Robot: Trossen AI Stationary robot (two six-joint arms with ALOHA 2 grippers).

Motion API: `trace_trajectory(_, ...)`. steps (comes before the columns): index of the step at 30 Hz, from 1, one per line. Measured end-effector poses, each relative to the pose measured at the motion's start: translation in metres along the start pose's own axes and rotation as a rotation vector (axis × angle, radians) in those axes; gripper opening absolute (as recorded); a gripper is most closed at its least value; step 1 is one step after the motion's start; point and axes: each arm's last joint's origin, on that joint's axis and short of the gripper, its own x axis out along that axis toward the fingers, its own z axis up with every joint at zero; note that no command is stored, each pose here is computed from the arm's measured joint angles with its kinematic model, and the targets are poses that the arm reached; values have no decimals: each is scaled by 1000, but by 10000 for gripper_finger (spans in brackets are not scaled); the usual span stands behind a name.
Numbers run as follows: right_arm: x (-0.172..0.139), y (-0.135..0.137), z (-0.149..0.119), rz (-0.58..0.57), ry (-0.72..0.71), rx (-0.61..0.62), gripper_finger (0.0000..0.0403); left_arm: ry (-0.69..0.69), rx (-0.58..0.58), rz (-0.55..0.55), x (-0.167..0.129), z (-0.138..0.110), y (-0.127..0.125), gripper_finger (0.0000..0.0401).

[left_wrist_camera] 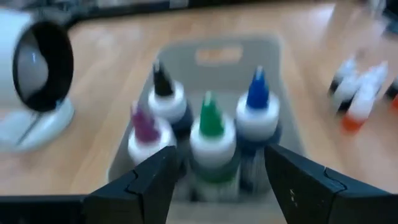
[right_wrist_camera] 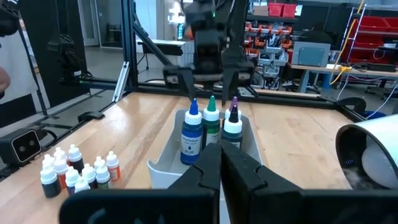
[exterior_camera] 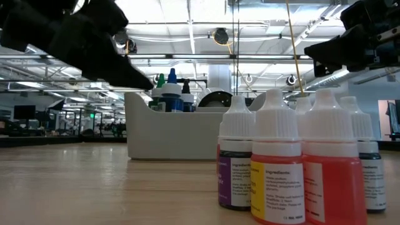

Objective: Pick & Place food coloring
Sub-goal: Adjust the large green food coloring bottle on the gray bin

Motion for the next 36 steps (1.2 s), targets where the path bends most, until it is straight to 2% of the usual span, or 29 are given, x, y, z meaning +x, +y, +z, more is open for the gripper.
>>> trace_trajectory(8, 0, -1, 0, -24, -1, -4, 0, 35, -7, -3, 12, -10, 3, 245)
trace_trajectory(24, 0, -1, 0, -23, 1, -4, 0, 10, -6, 19, 15, -7, 10, 234)
trace_trajectory(30, 0, -1, 0, -23, 1, -4, 0, 8, -8, -6, 15, -7, 9, 216)
trace_trajectory(36, 0, -1, 0, -23, 0, -8, 0, 1, -15, -7, 15, -6, 9, 181)
